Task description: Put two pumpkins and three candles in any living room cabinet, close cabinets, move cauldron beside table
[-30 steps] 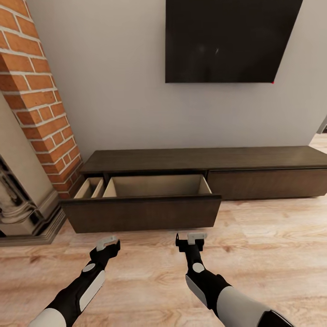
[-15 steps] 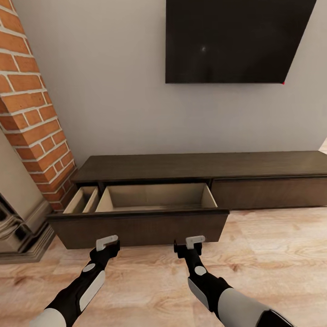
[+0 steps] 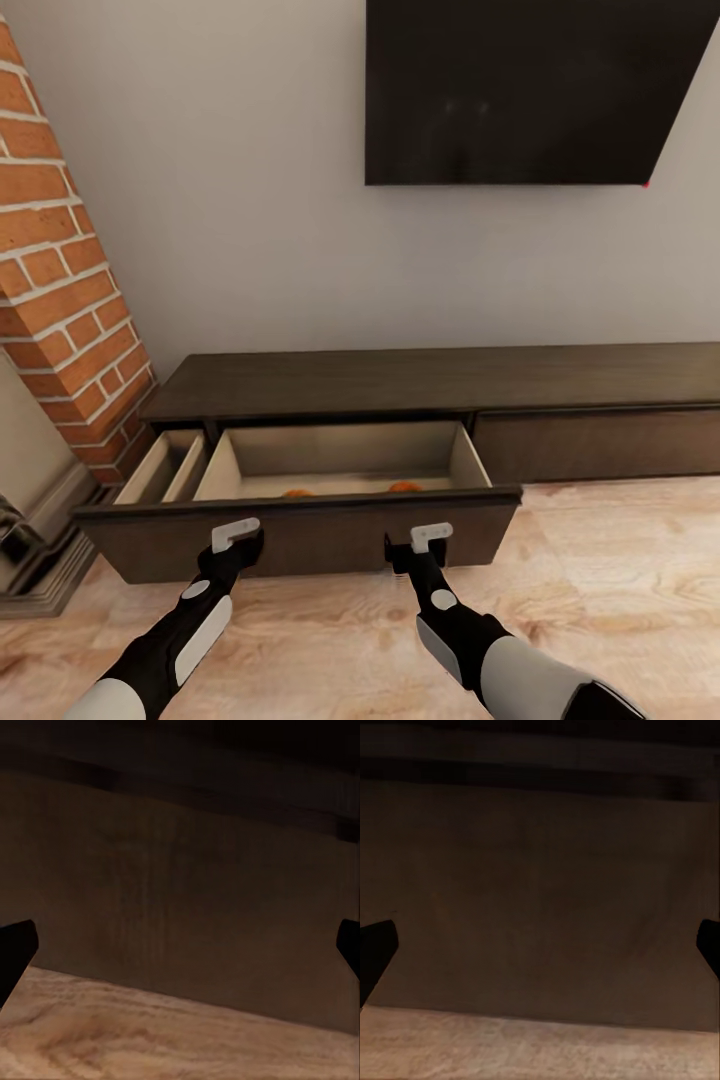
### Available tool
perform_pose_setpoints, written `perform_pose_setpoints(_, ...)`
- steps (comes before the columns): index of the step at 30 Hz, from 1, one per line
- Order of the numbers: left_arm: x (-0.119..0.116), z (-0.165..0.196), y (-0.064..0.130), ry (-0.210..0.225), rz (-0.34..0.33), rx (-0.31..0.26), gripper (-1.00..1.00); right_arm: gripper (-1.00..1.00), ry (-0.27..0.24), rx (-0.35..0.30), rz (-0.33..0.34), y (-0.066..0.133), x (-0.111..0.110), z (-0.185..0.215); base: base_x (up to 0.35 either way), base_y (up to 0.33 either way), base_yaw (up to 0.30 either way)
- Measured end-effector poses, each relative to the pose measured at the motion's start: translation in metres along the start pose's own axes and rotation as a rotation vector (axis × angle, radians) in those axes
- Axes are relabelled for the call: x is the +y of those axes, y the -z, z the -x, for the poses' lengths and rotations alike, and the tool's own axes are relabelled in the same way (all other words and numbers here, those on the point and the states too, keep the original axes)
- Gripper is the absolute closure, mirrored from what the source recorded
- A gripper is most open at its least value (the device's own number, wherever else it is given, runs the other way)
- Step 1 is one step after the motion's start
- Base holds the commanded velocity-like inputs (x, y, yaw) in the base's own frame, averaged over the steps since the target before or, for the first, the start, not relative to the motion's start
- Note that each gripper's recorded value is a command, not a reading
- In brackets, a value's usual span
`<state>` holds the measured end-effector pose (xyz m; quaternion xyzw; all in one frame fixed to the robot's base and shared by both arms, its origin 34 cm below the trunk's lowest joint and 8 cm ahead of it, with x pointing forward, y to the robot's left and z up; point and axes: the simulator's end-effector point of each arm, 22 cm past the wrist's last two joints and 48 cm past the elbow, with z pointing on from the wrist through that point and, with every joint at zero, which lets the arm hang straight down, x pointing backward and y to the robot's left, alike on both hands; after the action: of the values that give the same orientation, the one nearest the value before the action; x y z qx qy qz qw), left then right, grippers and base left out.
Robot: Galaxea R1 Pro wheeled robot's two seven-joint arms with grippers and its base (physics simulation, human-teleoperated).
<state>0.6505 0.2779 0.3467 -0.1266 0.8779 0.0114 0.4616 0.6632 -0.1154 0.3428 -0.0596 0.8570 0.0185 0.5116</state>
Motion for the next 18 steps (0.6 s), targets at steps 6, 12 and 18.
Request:
perform_pose_setpoints(6,0.0008,-0.0014,0.0,0.004,0.002,0.003,-1.0,-1.0,-0.001,0.001,-0.001,-0.0001,-0.0003,-0.0003,0.246,0.0,0.0)
perform_pose_setpoints(12,0.0013,-0.0012,-0.0001,0.003,0.003,0.003,-1.0,-1.0,-0.001,0.001,-0.002,-0.0002,-0.0012,-0.0006,0.183,0.0,0.0)
perform_pose_setpoints(18,0.0011,-0.0013,-0.0001,0.004,0.003,0.003,-1.0,-1.0,-0.002,0.001,-0.003,-0.0002,-0.0014,-0.0006,0.162,0.0,0.0)
